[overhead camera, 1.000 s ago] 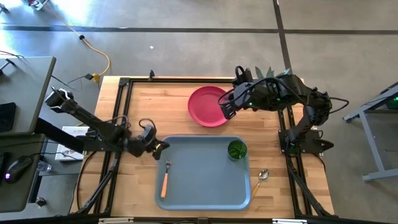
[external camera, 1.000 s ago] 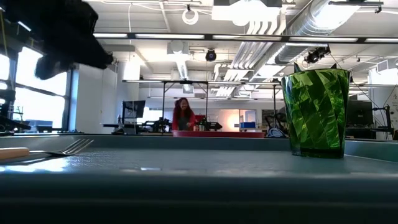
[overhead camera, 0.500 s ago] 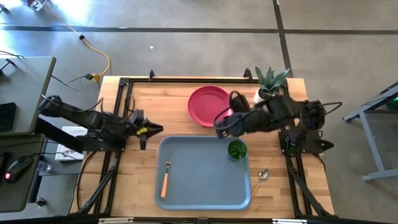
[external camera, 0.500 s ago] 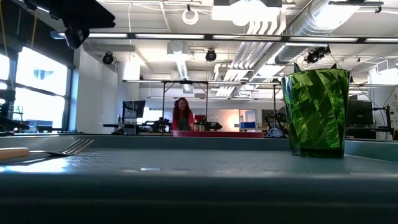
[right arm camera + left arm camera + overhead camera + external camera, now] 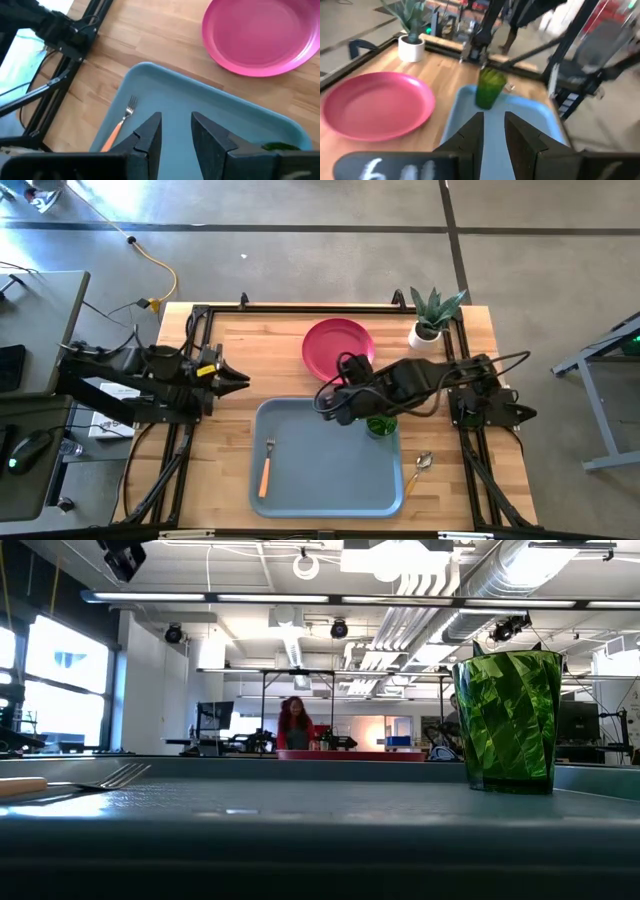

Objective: Pick and place plate/cup/fork/spoon on tray
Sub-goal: Put the yellow spoon on the blue serving tray to the right of the orange fork

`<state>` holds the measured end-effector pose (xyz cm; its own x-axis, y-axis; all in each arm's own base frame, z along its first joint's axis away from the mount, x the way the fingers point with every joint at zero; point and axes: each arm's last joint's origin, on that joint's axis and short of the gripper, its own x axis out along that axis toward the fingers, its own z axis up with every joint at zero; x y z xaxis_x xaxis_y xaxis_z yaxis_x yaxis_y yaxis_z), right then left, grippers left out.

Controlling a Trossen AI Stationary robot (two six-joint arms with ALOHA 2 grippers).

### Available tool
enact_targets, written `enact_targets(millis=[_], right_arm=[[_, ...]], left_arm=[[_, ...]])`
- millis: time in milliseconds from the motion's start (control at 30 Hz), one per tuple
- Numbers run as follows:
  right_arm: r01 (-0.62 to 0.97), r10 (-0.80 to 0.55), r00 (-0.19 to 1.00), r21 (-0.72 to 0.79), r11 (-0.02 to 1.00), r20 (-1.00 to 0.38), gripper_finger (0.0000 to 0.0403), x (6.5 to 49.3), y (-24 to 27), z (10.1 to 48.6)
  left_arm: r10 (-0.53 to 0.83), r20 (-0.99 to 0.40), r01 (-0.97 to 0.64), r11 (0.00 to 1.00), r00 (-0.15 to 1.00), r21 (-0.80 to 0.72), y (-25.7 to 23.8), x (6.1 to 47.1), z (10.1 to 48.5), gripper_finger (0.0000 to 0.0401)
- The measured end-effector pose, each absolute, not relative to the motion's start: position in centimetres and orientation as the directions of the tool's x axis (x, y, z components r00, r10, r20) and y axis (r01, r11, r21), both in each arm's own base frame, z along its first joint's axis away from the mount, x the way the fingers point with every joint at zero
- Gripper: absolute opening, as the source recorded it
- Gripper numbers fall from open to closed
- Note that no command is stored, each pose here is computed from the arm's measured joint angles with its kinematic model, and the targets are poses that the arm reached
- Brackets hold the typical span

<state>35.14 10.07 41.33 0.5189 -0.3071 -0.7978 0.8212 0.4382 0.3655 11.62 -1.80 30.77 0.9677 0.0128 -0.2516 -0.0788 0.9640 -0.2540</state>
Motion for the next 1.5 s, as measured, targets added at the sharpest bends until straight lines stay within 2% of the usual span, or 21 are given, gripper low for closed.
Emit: enact_targets(millis=[267, 500, 767, 867, 1033, 1500], right_arm=[[0.839, -0.4, 0.495, 0.305, 0.451, -0.771, 0.0094, 36.5, 8.8, 40.4], [0.87, -0.33, 0.42, 0.271, 0.411, -0.845, 0.0094, 35.7, 8.3, 40.2], [0.849, -0.228, 0.442, 0.323, 0.418, -0.868, 0.0094, 34.8, 10.3, 40.6], [0.85, -0.159, 0.436, 0.347, 0.397, -0.886, 0.0094, 34.4, 11.6, 40.5], [0.867, -0.14, 0.423, 0.355, 0.349, -0.895, 0.0094, 33.8, 13.8, 39.9], [0.965, -0.049, 0.203, 0.191, 0.18, -0.978, 0.0094, 31.5, 19.5, 34.7]], left_arm=[[0.078, -0.358, -0.119, 0.988, 0.931, -0.094, -1.0, 10.5, 32.2, 0.0109], [0.176, -0.38, -0.201, 0.979, 0.908, -0.027, -0.2, 11.2, 32.1, 0.0137], [0.213, -0.417, -0.241, 0.97, 0.883, -0.015, 0.2, 12.1, 31.7, 0.014], [0.219, -0.43, -0.247, 0.969, 0.876, -0.009, 0.3, 12.4, 31.5, 0.014], [0.223, -0.449, -0.244, 0.97, 0.866, 0.01, 0.3, 12.9, 31.3, 0.014], [0.223, -0.469, -0.244, 0.97, 0.854, 0.016, 0.3, 13.4, 31.0, 0.014]])
